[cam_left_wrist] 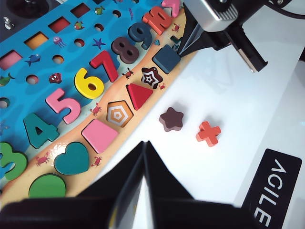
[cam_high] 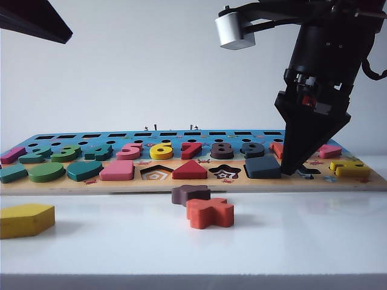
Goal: Insert the cube into the slot.
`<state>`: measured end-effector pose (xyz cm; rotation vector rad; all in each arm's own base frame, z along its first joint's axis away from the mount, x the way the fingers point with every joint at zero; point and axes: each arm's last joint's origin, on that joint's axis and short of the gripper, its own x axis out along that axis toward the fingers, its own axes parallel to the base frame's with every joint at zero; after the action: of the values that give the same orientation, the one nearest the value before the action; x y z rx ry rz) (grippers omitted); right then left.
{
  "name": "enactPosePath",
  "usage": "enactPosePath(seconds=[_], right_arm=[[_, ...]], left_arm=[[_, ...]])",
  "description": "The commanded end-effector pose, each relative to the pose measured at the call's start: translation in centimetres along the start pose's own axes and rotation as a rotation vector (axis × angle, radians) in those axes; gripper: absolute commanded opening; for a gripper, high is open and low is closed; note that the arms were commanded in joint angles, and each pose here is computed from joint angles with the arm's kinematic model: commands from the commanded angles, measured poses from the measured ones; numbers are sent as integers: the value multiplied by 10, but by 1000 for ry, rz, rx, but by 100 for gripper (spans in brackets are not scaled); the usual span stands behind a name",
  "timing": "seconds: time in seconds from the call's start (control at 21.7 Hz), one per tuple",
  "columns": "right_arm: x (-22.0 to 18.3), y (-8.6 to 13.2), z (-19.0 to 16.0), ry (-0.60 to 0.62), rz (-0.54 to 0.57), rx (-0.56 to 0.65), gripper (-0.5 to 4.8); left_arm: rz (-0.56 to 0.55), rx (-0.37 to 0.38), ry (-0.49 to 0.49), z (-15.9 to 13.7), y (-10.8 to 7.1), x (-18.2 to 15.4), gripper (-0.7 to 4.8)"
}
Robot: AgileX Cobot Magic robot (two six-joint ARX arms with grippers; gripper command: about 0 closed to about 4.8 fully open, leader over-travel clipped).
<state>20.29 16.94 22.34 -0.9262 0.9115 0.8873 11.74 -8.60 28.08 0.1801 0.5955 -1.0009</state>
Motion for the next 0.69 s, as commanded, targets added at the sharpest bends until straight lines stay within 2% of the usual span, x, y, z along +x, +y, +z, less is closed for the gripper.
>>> enactPosePath(seconds=[0.05, 0.32, 0.51, 0.65, 0.69], right_arm=[[-2, -2, 3, -26, -17, 4, -8], [-2, -2, 3, -24, -27, 4, -8], [-12, -4, 0, 1, -120, 9, -8], [-26, -4, -2, -40, -145, 34, -6], [-35, -4, -2, -81, -165, 90, -4]], left_arm=[[-4, 12, -19, 3, 0, -1, 17], [-48, 13, -26, 3, -1, -1, 17], [-57, 13, -28, 3, -2, -1, 17], [-57, 13, -28, 3, -2, -1, 17], [-57, 13, -28, 3, -2, -1, 17]])
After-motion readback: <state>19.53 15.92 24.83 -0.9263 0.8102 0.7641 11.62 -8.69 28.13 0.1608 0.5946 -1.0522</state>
